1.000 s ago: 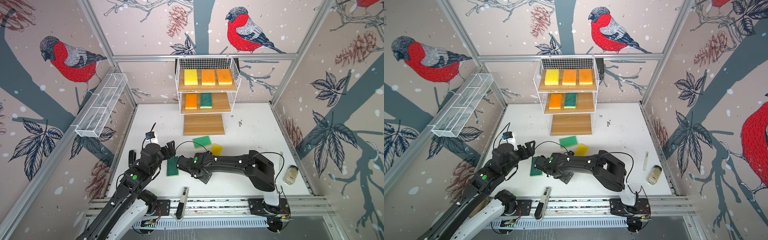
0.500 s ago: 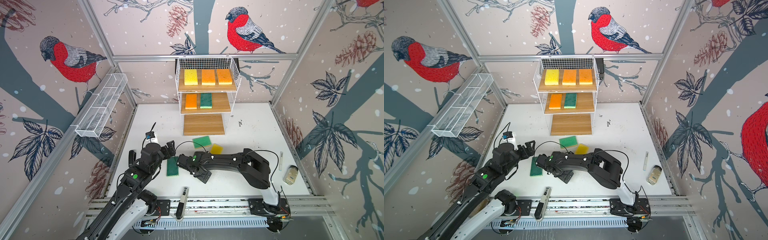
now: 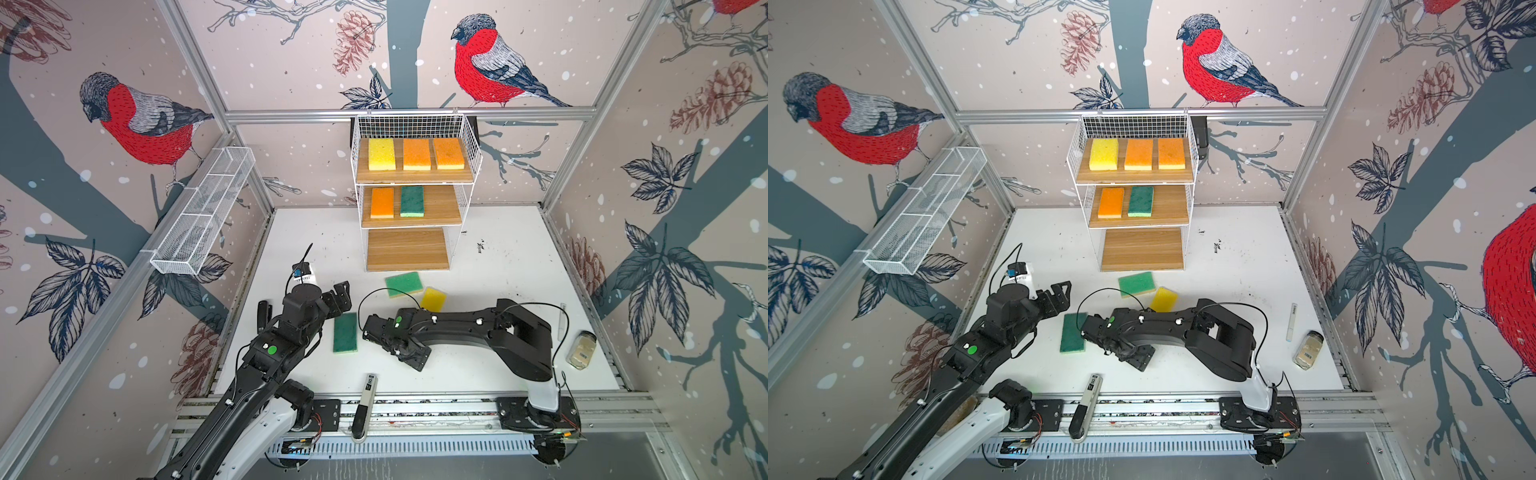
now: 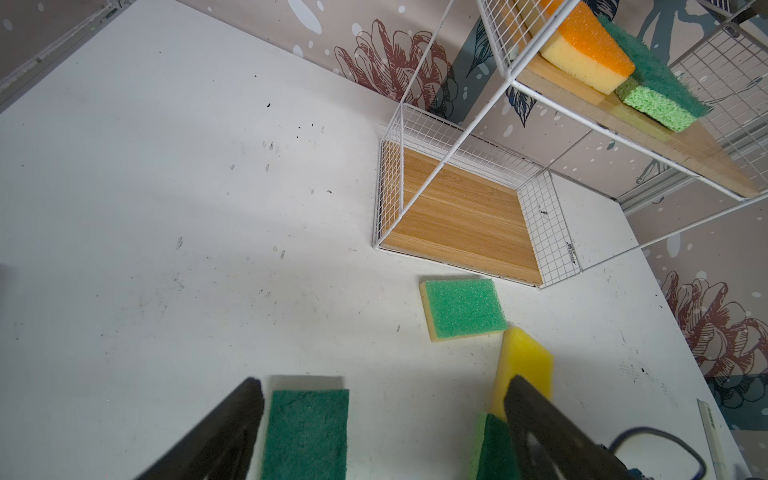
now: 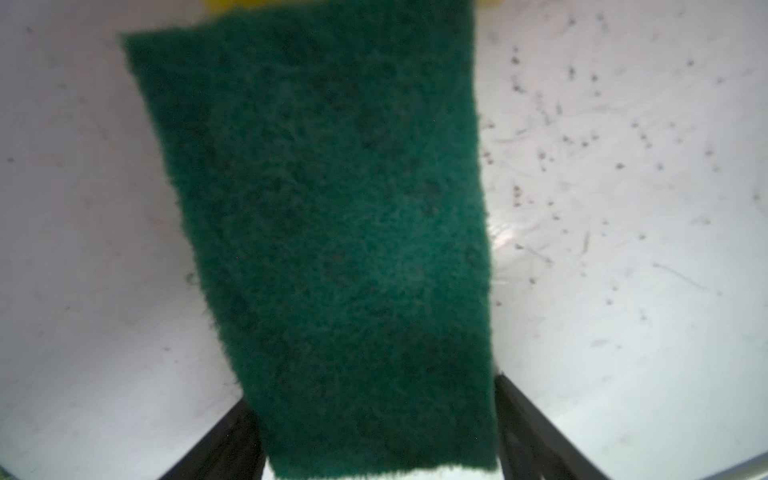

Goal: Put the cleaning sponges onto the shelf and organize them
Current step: 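Close the right gripper on the dark green scouring sponge on the table, then lift the dark green sponge with the right gripper toward the shelf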

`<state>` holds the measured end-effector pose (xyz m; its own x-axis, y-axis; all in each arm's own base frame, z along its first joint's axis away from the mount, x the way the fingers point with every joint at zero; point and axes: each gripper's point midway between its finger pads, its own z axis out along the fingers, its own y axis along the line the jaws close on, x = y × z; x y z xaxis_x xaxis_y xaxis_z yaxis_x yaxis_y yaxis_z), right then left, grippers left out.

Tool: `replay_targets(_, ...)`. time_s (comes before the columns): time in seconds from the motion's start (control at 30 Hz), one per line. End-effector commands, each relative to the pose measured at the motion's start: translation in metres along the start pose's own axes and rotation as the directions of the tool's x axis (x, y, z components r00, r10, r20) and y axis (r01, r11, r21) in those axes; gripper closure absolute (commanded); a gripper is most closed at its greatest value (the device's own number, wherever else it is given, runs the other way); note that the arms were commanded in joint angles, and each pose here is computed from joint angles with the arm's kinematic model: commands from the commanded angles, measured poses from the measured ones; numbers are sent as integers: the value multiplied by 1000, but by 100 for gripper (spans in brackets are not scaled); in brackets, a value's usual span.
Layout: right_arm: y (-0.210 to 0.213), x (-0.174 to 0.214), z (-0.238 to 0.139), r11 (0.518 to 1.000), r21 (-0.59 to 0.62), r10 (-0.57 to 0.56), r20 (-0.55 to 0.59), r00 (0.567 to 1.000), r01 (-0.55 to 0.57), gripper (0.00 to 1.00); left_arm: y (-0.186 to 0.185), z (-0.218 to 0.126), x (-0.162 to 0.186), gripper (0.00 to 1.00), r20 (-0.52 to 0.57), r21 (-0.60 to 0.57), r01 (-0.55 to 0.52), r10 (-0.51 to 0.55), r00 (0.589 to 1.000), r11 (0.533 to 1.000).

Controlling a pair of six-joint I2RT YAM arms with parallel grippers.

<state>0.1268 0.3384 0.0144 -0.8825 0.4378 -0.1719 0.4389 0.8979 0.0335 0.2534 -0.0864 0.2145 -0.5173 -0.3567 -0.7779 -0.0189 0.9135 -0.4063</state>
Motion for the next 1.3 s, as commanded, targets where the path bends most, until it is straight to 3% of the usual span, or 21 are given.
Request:
replay_targets(0.0, -14, -5, 0, 999, 19, -35, 2, 999, 35, 21, -3, 1, -5, 9, 21, 9, -6, 6, 1000, 1000)
replay_targets(0.13, -22, -14, 4, 998, 8, -55, 6, 998, 55, 17, 1, 1, -6, 9, 25, -12, -4, 4, 1000, 1000)
replay_targets(0.4, -17, -35, -9, 972, 32, -236, 92, 968, 234, 8, 6, -2, -8, 8, 34, -42, 12, -10, 999, 999)
replay_targets(0.83, -32, -28, 10, 970, 25, -244, 32, 969, 243, 21, 13, -8, -7, 8, 37, -64, 30, -27, 999, 998)
replay_targets(1.0, -31, -29, 9, 962, 15, -273, 43, 961, 272, 24, 13, -14, -11, 9, 51, -65, 41, -37, 998, 997)
replay_targets(1.27, -26, -23, 2, 935, -35, -352, 54, 934, 354, 37, 14, -18, -16, 9, 55, -76, 41, -37, 998, 996)
